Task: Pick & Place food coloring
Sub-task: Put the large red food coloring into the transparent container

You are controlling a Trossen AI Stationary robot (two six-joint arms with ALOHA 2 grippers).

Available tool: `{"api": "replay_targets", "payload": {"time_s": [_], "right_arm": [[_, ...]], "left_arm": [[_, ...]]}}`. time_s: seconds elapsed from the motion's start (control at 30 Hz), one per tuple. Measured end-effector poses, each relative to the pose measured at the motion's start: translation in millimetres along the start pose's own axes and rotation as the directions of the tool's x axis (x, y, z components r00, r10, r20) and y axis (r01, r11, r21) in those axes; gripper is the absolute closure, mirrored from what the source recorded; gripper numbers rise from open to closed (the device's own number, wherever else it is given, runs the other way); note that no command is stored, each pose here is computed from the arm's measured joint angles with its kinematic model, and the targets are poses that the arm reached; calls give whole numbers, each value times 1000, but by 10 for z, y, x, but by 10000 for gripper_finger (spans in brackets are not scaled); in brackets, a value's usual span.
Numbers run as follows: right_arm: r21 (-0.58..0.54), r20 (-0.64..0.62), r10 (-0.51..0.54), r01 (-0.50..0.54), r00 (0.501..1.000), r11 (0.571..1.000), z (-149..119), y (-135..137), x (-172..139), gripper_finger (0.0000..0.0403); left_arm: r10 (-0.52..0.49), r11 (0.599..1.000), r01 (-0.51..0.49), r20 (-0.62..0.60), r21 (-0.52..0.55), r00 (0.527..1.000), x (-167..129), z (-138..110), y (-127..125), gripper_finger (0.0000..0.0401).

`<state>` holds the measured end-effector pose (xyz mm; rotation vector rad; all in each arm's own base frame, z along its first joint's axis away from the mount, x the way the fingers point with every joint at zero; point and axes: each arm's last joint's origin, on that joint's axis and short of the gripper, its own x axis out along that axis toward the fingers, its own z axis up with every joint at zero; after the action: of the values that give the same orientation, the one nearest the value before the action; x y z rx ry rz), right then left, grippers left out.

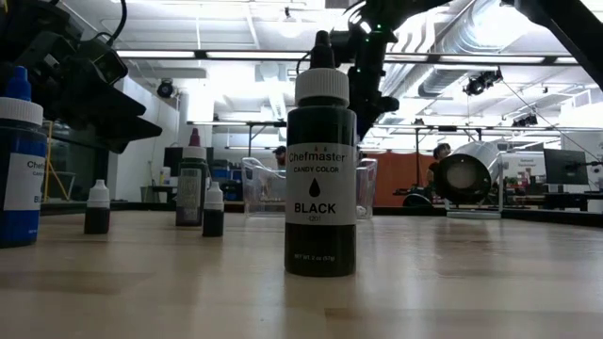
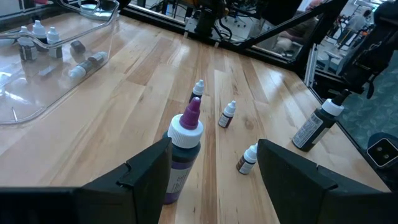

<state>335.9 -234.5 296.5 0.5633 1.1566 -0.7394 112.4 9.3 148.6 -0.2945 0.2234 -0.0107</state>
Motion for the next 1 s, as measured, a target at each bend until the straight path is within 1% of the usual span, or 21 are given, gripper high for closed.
{"api": "replay_targets", "payload": {"time_s": [0.17, 0.43, 0.53, 0.8, 1.0], "right_arm": [[7, -25, -9, 9, 1000, 1000, -23, -36, 127, 296], [9, -28, 7, -7, 1000, 1000, -71, -41, 348, 299], [17, -38, 27, -26, 999, 1000, -88, -65, 427, 293], [30, -24, 36, -35, 999, 999, -80, -112, 487, 294], [41, -41, 40, -38, 998, 998, -70, -152, 553, 288]], "left_arm": [[0, 1000, 0, 0, 0, 1000, 0, 0, 0, 167], [0, 1000, 0, 0, 0, 1000, 0, 0, 0, 167], [0, 1000, 0, 0, 0, 1000, 0, 0, 0, 167], [0, 1000, 0, 0, 0, 1000, 0, 0, 0, 167], [0, 1000, 0, 0, 0, 1000, 0, 0, 0, 167]]}}
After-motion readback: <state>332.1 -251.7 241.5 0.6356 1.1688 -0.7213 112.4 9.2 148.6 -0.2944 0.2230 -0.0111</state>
